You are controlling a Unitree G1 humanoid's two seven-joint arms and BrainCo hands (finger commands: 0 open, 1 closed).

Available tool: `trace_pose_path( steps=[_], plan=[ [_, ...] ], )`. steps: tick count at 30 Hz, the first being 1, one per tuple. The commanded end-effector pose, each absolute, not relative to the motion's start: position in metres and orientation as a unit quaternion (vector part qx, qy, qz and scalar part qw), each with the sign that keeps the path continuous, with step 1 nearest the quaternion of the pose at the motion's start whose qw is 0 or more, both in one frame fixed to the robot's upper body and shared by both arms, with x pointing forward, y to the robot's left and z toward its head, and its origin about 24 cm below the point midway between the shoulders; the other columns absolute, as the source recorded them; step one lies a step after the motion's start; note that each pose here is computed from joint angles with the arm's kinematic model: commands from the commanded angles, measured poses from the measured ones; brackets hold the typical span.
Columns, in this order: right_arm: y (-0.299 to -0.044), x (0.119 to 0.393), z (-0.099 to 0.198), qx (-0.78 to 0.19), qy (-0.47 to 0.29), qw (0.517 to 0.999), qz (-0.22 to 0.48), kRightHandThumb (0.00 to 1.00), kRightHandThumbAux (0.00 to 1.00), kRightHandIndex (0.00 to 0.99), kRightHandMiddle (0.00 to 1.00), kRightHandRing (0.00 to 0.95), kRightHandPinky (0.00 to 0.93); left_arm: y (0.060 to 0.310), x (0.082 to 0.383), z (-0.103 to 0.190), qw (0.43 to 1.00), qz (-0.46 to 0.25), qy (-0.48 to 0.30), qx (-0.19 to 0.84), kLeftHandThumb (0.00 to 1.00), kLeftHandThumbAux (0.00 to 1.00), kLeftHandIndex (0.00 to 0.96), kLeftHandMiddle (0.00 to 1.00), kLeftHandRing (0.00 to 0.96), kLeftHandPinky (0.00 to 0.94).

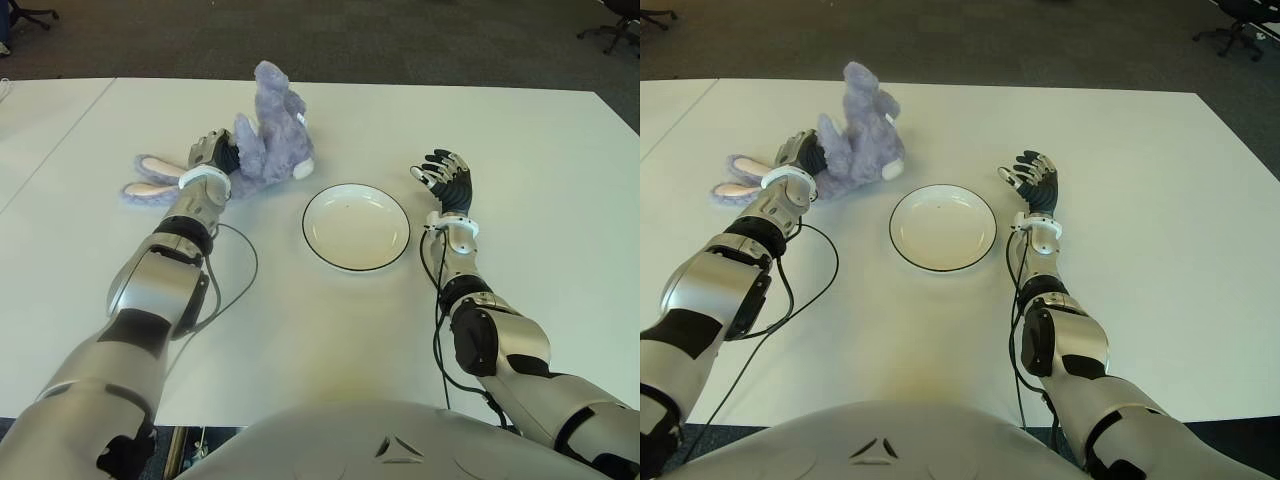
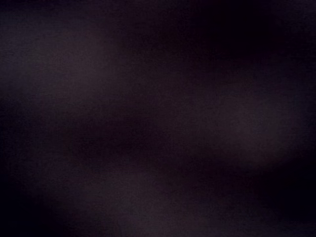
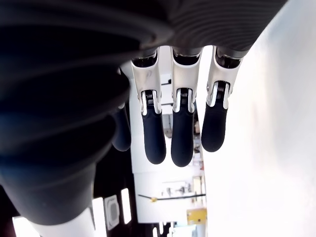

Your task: Put the doll into the plate.

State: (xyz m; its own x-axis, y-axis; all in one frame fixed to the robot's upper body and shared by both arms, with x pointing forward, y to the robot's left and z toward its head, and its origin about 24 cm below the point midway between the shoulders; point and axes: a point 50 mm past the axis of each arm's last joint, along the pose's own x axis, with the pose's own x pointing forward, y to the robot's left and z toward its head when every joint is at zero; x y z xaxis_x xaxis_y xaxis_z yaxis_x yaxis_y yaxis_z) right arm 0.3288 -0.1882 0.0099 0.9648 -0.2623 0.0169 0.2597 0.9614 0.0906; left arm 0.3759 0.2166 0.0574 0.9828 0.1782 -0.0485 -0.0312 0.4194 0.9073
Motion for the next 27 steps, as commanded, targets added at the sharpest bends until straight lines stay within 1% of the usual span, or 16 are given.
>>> trace_pose_path(
  steps=[1, 4, 11, 13, 25, 27],
  plan=[
    [-0.179, 0.228, -0.104, 0.06, 0.258, 0.951, -0.162, 0.03, 0.858, 0.292, 0.346, 0.355, 0.324, 0.203, 0.382, 0.068, 0.821, 0.076, 0.026, 0.566, 0.857, 0.635, 0.721, 0.818, 0.812, 0.816],
    [-0.179, 0.228, -0.104, 0.058, 0.258, 0.951, -0.161, 0.022, 0.855, 0.291, 0.347, 0.355, 0.325, 0.199, 0.384, 0.072, 0.816, 0.076, 0.009, 0.573, 0.849, 0.634, 0.722, 0.818, 0.811, 0.81],
    [-0.178, 0.228, -0.104, 0.055, 0.258, 0.951, -0.16, 0.008, 0.854, 0.294, 0.351, 0.355, 0.329, 0.186, 0.392, 0.092, 0.799, 0.075, -0.044, 0.595, 0.82, 0.63, 0.72, 0.811, 0.804, 0.784],
    [-0.178, 0.227, -0.104, 0.057, 0.258, 0.951, -0.16, 0.029, 0.858, 0.296, 0.348, 0.363, 0.352, 0.183, 0.395, 0.1, 0.791, 0.075, -0.062, 0.604, 0.812, 0.629, 0.717, 0.807, 0.8, 0.778],
    [-0.177, 0.228, -0.103, 0.067, 0.253, 0.952, -0.157, 0.063, 0.848, 0.289, 0.352, 0.376, 0.375, 0.175, 0.402, 0.131, 0.763, 0.076, -0.136, 0.627, 0.82, 0.632, 0.714, 0.809, 0.804, 0.781],
    [-0.177, 0.228, -0.103, 0.071, 0.251, 0.952, -0.158, 0.081, 0.841, 0.294, 0.356, 0.38, 0.376, 0.173, 0.402, 0.136, 0.758, 0.075, -0.149, 0.631, 0.834, 0.633, 0.717, 0.815, 0.811, 0.8]
  ],
)
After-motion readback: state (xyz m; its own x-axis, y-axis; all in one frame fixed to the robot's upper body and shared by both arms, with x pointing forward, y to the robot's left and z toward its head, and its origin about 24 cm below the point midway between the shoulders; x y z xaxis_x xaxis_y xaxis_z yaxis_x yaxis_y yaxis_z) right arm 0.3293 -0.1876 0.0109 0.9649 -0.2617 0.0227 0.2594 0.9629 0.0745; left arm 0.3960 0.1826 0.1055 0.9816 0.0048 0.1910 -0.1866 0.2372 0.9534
